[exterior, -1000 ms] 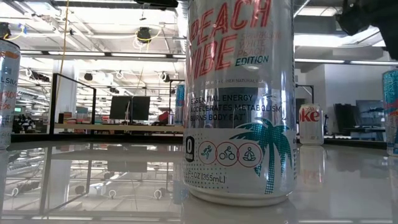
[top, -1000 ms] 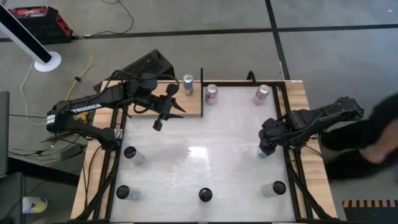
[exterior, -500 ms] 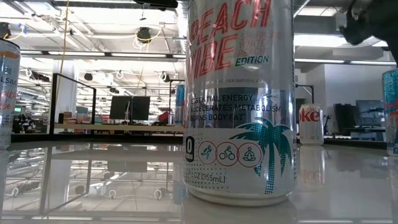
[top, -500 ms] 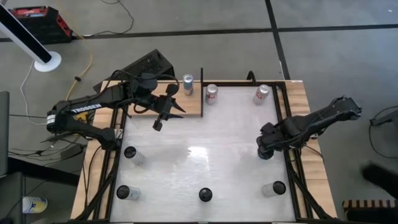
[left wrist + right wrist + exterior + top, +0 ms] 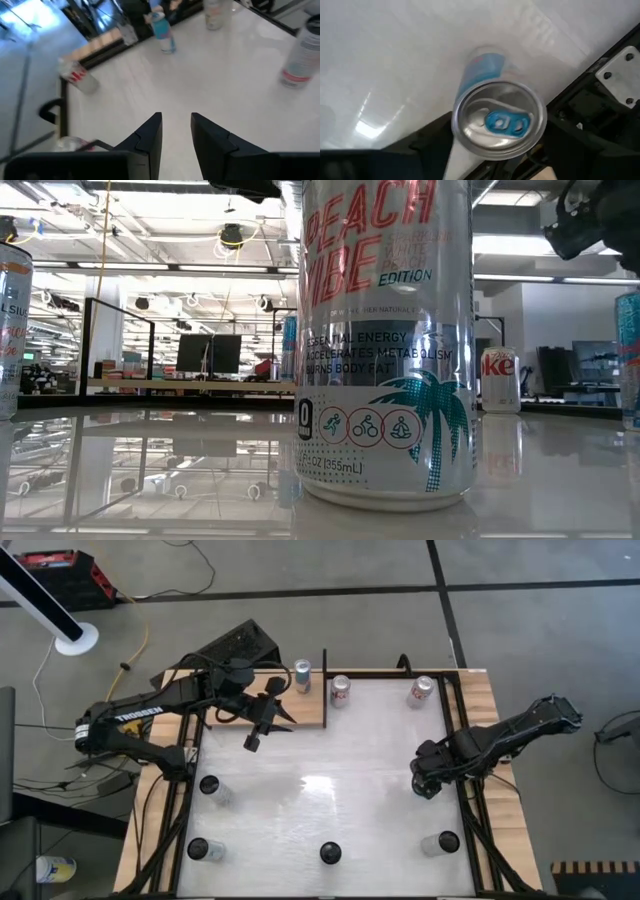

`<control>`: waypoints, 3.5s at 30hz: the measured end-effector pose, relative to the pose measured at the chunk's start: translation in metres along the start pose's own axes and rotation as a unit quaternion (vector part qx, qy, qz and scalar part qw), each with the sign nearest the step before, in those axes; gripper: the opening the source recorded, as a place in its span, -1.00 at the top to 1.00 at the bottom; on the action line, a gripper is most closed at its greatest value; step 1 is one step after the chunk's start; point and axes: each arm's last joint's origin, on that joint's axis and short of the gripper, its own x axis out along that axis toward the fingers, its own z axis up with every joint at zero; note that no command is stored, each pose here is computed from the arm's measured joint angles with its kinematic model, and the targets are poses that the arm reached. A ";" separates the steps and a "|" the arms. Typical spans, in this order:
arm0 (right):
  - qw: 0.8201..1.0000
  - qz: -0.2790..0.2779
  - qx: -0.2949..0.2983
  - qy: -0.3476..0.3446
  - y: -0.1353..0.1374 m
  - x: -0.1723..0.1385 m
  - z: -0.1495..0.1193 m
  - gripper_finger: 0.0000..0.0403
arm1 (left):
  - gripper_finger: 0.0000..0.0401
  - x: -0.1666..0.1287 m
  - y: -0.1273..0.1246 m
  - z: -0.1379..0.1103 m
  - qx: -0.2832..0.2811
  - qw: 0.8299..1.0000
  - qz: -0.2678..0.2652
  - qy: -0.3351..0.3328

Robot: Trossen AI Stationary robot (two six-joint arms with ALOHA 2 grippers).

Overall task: Place canned beverage on shelf
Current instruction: Move the blue soda to the center of the table, then put the blue soda can on the shelf

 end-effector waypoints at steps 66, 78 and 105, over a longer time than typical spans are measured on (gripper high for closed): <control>0.909 -0.023 -0.415 -0.007 0.126 -0.024 0.204 -0.61 | -0.59 0.127 -0.054 -0.083 -0.130 0.988 0.068 -0.051; 0.950 0.016 -0.298 -0.089 0.052 -0.038 0.133 -0.61 | -0.59 0.154 -0.036 -0.102 -0.158 0.980 0.041 -0.115; 0.951 0.100 -0.189 -0.223 0.004 -0.007 0.068 -0.61 | -0.59 0.156 -0.040 -0.100 -0.114 0.986 0.055 -0.110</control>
